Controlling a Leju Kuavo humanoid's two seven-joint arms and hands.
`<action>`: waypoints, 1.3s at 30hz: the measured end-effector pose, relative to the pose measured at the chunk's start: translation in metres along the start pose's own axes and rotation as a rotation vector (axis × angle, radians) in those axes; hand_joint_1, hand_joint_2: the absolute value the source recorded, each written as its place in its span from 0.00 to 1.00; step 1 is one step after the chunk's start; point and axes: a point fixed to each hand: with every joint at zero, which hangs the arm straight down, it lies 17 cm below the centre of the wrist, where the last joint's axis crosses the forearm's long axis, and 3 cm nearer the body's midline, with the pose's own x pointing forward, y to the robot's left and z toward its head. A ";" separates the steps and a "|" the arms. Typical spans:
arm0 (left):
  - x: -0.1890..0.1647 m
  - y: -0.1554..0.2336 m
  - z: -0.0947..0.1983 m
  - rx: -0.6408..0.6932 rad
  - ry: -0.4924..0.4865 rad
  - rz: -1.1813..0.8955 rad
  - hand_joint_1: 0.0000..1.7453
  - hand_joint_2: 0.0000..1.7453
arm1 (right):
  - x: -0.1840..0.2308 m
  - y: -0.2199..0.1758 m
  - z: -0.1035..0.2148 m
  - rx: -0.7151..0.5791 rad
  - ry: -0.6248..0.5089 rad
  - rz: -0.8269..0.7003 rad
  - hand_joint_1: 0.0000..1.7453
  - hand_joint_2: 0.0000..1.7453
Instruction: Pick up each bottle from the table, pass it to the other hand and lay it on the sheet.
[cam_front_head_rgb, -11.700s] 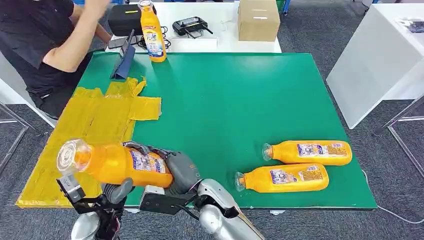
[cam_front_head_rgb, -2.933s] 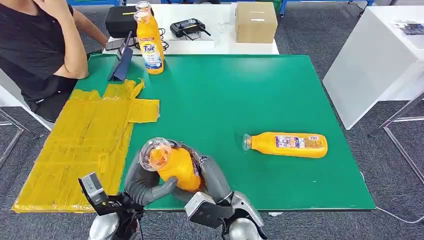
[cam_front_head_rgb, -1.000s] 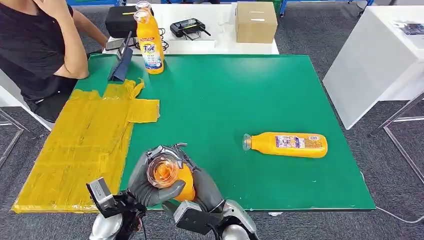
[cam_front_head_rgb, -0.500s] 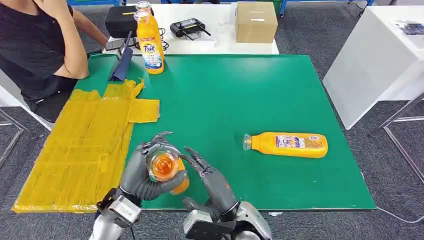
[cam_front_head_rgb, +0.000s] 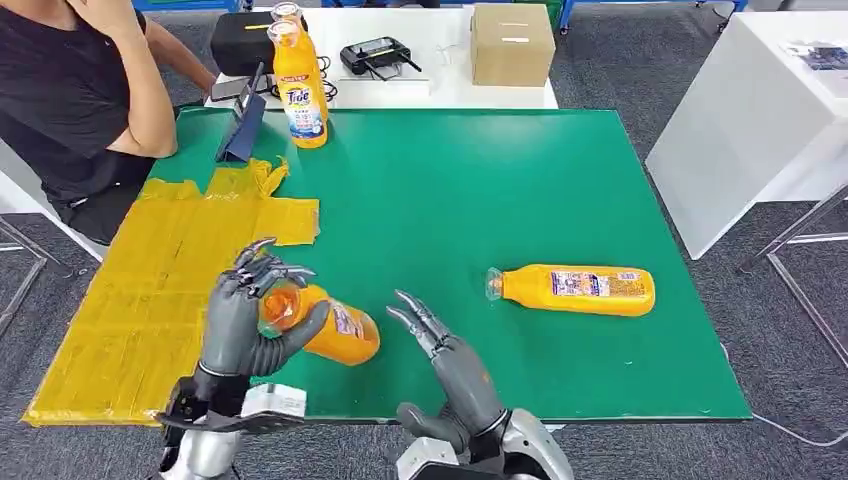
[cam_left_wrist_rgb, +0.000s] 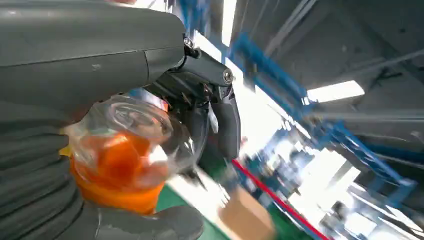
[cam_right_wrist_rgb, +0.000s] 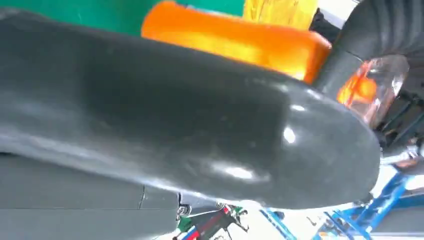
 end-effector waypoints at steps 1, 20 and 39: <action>-0.001 0.000 0.001 0.002 0.002 -0.027 1.00 1.00 | 0.001 -0.002 0.001 -0.003 -0.005 0.000 0.00 0.00; -0.012 0.000 0.007 0.007 0.028 -0.108 1.00 1.00 | 0.004 -0.025 0.016 -0.029 -0.028 0.033 0.00 0.00; -0.009 -0.009 0.009 -0.014 0.029 -0.079 1.00 1.00 | 0.008 -0.027 0.018 -0.029 -0.045 0.039 0.00 0.00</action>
